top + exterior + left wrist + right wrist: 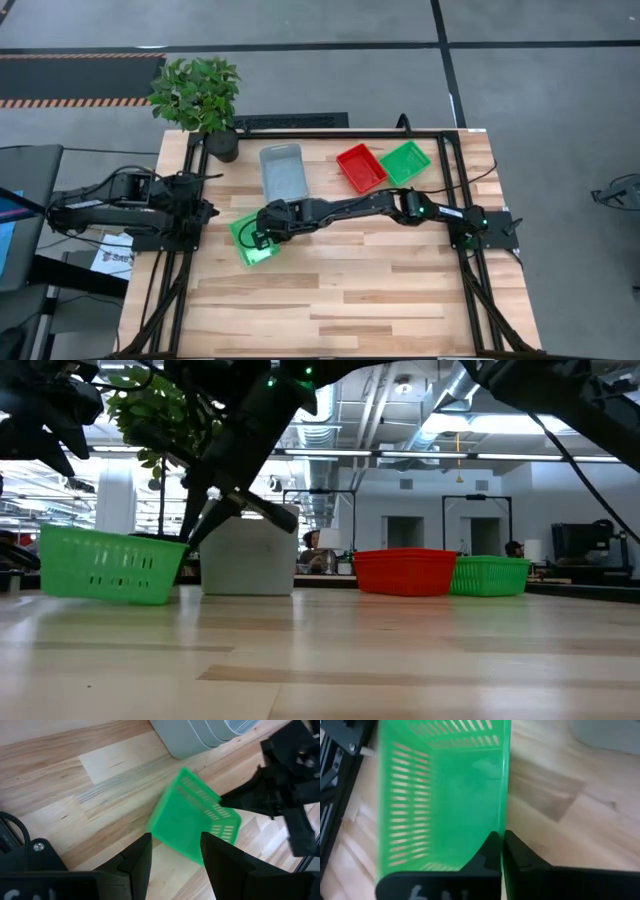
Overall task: Stack baskets by color
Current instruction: Stack the left green bin on the green bins
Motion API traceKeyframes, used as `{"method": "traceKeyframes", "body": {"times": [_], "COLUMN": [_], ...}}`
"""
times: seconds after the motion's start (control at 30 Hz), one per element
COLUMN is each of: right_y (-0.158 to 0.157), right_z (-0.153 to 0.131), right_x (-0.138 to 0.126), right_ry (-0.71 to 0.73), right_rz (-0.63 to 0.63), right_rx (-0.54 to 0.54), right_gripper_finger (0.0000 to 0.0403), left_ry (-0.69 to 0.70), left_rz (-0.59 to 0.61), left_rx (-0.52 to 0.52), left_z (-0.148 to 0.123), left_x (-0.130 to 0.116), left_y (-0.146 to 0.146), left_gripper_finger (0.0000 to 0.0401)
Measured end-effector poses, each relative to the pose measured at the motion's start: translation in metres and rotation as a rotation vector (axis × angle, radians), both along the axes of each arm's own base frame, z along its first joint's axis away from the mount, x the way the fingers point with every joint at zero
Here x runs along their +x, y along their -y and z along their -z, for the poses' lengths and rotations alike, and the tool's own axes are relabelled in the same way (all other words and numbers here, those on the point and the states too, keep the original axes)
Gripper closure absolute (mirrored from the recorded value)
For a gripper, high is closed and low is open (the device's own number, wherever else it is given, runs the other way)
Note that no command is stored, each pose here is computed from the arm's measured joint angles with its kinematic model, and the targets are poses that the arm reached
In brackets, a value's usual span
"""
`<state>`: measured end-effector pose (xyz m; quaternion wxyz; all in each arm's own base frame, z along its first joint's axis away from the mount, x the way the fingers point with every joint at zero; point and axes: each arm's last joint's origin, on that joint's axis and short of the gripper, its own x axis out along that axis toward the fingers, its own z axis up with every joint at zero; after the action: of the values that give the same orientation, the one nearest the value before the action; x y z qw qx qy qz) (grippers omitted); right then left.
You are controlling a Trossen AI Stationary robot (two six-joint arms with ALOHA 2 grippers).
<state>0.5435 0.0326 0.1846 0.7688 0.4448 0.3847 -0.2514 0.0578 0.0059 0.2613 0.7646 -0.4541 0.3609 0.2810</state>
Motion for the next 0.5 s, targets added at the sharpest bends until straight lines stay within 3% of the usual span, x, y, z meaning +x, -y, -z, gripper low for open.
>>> {"method": "traceKeyframes", "body": {"times": [0.23,0.5], "right_y": [-0.008,-0.023], "right_z": [-0.050,-0.118], "right_x": [-0.015,-0.074], "right_ry": [0.049,-0.102], "right_rz": [-0.013,0.015], "right_rx": [0.013,-0.064], "right_gripper_finger": [0.0401,0.0402], "left_ry": [0.000,-0.002], "left_rz": [0.000,0.004], "left_rx": [0.000,0.012], "left_z": [0.000,0.000], "left_x": [0.000,0.000], "left_y": [0.000,0.000], "left_gripper_finger": [0.0246,0.0246]}}
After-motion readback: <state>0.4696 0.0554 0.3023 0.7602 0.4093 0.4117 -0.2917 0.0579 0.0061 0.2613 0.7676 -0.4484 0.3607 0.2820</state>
